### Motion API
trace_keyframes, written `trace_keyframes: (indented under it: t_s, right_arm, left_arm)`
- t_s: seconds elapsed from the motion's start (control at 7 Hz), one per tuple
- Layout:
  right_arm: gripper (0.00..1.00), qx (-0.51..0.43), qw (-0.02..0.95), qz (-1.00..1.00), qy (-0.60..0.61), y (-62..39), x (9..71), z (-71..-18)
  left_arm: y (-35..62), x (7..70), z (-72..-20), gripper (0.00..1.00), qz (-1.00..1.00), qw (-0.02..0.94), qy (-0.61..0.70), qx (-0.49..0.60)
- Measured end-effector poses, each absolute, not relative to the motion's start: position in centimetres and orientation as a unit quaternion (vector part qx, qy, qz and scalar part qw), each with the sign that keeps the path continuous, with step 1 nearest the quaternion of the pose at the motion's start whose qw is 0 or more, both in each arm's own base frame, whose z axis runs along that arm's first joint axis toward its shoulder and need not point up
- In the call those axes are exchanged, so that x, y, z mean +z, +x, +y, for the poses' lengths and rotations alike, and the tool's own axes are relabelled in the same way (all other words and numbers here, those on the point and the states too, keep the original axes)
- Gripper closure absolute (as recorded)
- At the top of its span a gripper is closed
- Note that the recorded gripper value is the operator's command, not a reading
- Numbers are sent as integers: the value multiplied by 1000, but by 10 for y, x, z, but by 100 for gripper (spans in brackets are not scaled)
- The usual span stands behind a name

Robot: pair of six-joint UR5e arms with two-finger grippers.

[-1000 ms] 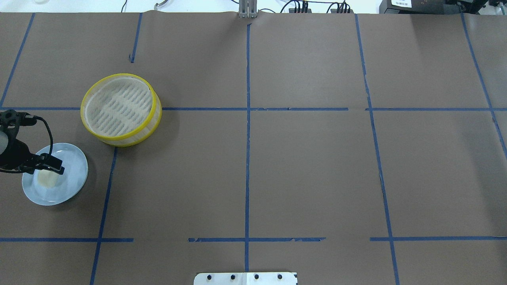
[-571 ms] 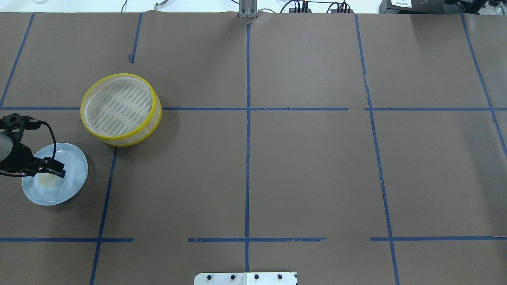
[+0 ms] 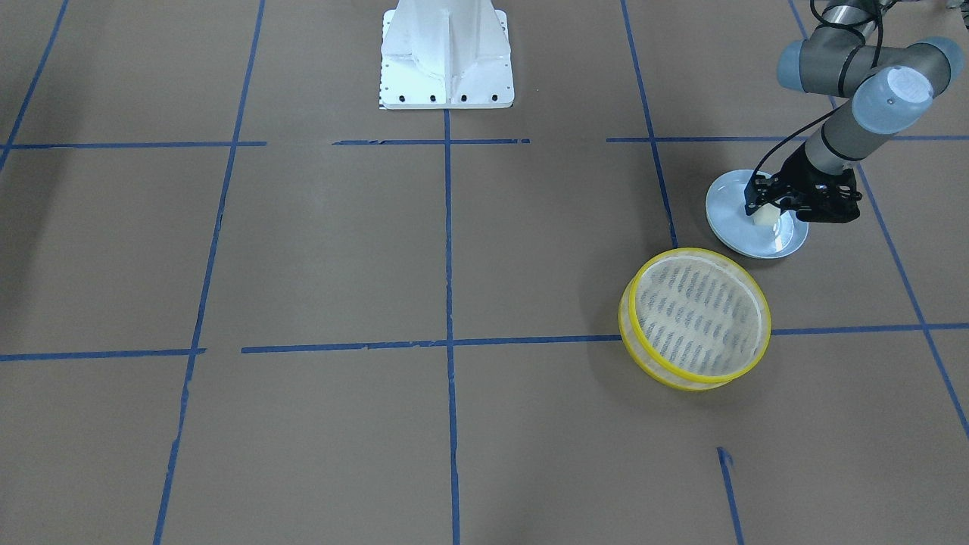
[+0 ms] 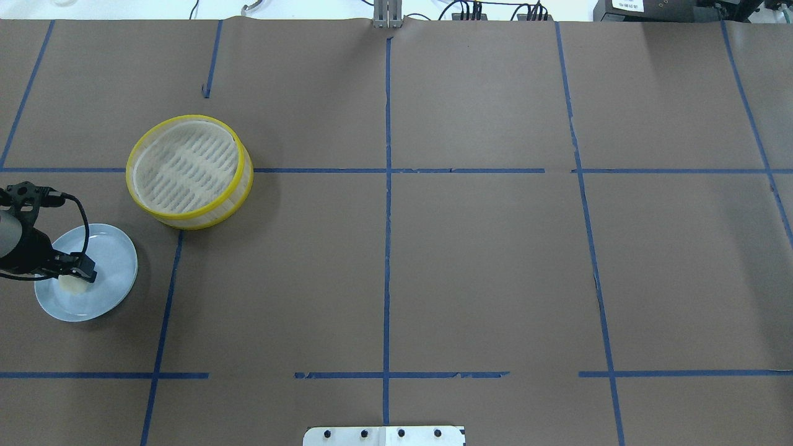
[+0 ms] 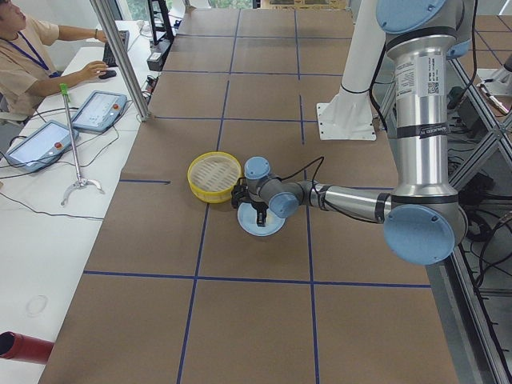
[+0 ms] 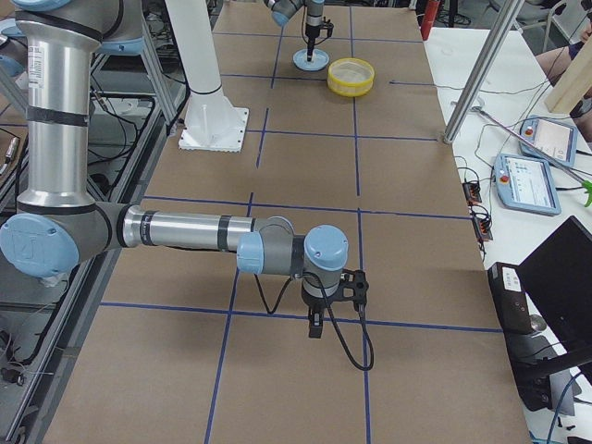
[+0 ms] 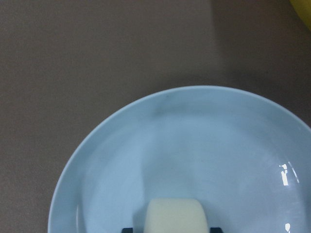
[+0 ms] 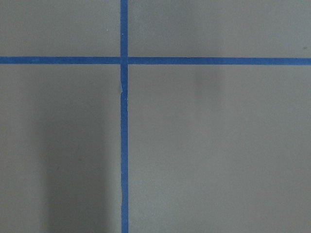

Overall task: Place bun in steamer
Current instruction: 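Close the left gripper on the white bun and lift it, then carry the bun with the left gripper over the yellow steamer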

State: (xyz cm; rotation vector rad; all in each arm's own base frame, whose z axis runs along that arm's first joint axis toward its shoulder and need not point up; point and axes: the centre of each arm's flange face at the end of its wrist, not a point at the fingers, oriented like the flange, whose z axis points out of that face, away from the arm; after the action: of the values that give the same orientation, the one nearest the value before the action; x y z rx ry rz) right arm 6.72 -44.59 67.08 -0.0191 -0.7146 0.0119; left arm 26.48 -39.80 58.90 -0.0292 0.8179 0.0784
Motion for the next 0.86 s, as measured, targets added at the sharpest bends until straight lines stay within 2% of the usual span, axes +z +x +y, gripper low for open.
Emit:
trace_keyframes:
  t_s: [0.14,0.43,0.86]
  right_arm:
    - [0,6,937,-350,-9,67,671,-446]
    - [0,6,937,-350,-9,67,671,-446]
    - [0,6,937,-350,-9,67,671,-446]
  left_arm:
    - [265,588,-398,62,398,917,-14,39]
    - [263,581,-398,63,402,915,-9,39]
    - [244,524,-419,63,419,908,17,21]
